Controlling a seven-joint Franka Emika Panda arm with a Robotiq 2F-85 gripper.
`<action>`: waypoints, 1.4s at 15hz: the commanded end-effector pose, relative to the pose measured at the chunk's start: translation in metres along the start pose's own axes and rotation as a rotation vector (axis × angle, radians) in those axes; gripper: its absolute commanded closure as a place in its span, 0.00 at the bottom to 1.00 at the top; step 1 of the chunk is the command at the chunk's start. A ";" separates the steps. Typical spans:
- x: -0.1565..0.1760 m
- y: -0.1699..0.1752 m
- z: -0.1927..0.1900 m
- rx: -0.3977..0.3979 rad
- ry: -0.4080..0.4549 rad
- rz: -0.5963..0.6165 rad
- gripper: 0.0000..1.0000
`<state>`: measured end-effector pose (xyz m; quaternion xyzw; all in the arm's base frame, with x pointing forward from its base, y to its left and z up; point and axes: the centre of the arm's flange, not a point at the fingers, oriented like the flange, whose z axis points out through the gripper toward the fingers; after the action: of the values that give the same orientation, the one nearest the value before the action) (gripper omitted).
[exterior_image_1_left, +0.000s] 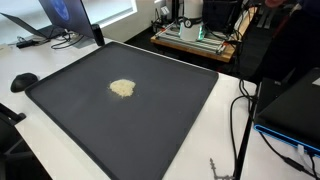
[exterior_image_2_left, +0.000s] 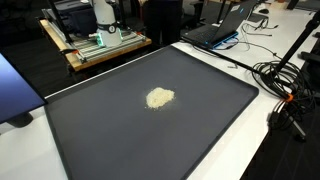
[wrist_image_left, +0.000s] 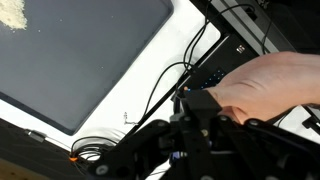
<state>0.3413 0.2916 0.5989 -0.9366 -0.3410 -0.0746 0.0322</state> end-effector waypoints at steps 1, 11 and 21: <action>-0.002 0.001 0.001 0.034 -0.009 -0.018 0.97; -0.020 0.104 0.017 0.046 -0.128 0.224 0.97; -0.028 0.224 0.025 -0.133 -0.217 0.442 0.88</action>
<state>0.4674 0.1058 0.5676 -0.9909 -0.1238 0.0133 -0.0508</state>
